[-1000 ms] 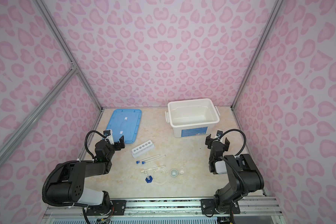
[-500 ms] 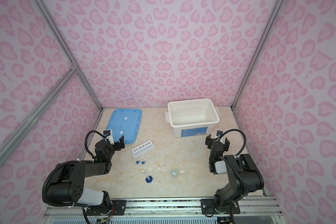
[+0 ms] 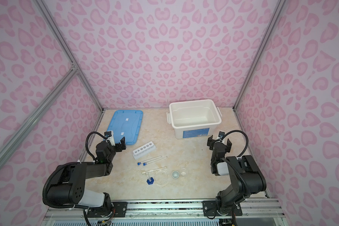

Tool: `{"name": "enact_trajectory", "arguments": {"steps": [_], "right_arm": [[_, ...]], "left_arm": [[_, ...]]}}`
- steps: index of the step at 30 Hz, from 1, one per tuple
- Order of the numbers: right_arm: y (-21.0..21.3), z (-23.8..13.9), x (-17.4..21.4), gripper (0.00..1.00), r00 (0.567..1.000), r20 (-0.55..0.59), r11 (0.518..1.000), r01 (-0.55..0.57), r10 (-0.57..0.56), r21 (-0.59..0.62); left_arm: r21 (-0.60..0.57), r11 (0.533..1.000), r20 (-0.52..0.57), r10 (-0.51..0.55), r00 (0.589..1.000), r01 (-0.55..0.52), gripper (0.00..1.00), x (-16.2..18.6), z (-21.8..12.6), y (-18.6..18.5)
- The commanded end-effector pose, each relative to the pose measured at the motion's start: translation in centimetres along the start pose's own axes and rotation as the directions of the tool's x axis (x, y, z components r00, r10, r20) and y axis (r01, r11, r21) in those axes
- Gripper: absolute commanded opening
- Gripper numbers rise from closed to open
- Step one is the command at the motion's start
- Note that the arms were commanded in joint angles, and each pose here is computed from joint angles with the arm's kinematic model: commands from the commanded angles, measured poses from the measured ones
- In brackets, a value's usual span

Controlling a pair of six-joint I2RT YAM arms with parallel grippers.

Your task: Organize the chemistry lab equipment

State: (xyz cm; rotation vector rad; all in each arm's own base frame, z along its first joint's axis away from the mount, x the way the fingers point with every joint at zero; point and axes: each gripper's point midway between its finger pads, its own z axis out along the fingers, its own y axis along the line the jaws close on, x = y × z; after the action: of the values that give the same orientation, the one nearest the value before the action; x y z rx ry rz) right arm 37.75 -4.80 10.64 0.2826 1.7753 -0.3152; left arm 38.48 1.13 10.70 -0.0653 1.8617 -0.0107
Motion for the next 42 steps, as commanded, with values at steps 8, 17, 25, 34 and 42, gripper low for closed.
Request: {"name": "enact_trajectory", "arguments": {"steps": [8, 17, 25, 34, 42], "right_arm": [[0.0, 0.1, -0.1, 0.86, 1.0, 0.0, 1.0, -0.013, 0.013, -0.017], [1.6, -1.4, -4.1, 0.8, 0.996, -0.028, 0.996, 0.091, -0.09, 0.005], [5.3, -5.3, -9.0, 0.75, 0.994, -0.11, 0.98, -0.017, -0.006, -0.198], [9.5, -10.1, -10.5, 0.71, 0.978, -0.17, 0.873, 0.02, -0.117, -0.487], [13.8, -11.6, -9.5, 0.68, 0.947, -0.171, 0.778, 0.111, -0.271, -0.618]], "left_arm": [[-0.051, 0.999, 0.045, -0.012, 0.999, 0.014, 0.83, -3.1, -0.3, 0.7], [-0.092, 0.994, 0.059, 0.056, 0.997, -0.051, 0.75, -9.6, -3.3, -1.6], [0.286, 0.917, 0.039, 0.279, 0.959, -0.278, 0.67, -13.9, -6.8, -13.1], [0.529, 0.821, -0.22, 0.377, 0.9, -0.215, 0.56, -5.9, -10.5, -17.4], [0.688, 0.705, -0.342, 0.521, 0.782, -0.169, 0.5, -0.5, -15.1, -17.8]]}}
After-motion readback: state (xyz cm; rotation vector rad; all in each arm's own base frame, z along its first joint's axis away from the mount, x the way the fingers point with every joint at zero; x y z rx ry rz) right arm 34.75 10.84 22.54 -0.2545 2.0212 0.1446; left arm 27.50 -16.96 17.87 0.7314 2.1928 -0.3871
